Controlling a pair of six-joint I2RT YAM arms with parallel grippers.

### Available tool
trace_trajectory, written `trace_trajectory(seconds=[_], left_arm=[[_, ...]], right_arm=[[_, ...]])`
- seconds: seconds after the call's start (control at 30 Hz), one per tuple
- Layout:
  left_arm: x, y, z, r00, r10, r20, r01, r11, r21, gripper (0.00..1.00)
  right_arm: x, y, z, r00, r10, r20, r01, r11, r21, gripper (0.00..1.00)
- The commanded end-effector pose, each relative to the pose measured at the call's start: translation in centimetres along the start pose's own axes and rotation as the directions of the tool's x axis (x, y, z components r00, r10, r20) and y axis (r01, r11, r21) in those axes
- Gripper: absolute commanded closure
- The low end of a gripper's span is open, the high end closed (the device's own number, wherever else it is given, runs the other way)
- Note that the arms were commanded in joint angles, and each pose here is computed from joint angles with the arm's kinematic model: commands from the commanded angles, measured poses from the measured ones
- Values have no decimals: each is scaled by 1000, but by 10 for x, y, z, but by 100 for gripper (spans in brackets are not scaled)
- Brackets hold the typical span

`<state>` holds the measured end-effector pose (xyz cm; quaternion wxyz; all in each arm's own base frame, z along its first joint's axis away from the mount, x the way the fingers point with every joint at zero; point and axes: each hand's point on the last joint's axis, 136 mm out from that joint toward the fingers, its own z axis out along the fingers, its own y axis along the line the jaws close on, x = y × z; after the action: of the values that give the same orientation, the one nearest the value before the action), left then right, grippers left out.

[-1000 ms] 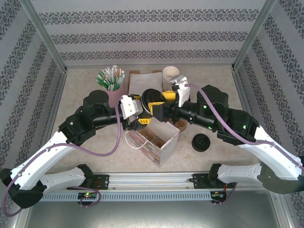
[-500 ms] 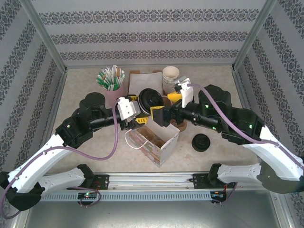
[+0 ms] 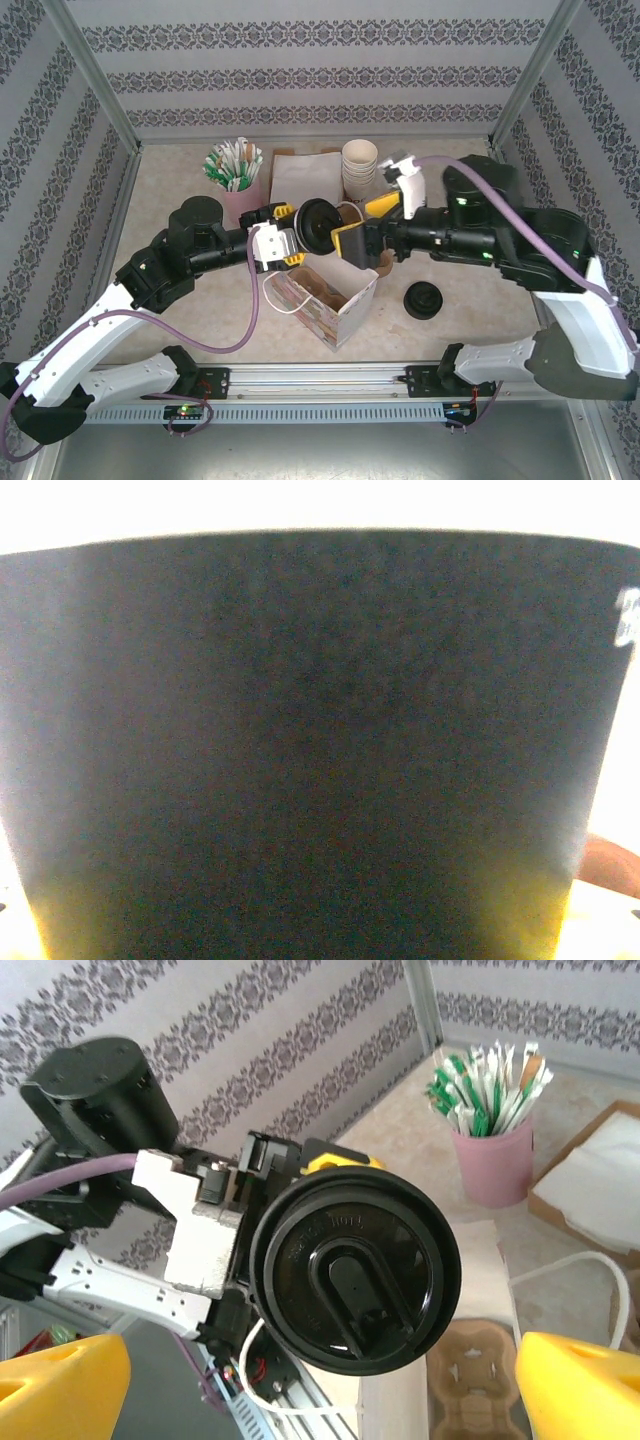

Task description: Pack the takeout coffee

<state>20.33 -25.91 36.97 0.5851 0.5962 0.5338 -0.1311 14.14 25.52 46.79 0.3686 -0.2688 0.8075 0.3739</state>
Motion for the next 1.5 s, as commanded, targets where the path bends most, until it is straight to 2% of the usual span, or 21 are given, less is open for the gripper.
trace_trajectory(seconds=[0.0,0.1,0.47,1.47], left_arm=[[-15,-2,-9,996,77,42,-77,997,10,57],[-16,-3,-8,996,76,44,-77,997,12,57],[-13,-5,-5,996,79,32,-80,997,19,57],[-23,-4,-4,996,64,56,-65,998,17,52]], right_arm=[[19,-9,18,993,32,-116,-28,999,41,2],[19,-11,27,991,34,-131,-27,998,53,4],[19,-9,41,989,40,-140,-34,999,42,19],[31,-11,63,982,46,-182,-38,998,48,15]])
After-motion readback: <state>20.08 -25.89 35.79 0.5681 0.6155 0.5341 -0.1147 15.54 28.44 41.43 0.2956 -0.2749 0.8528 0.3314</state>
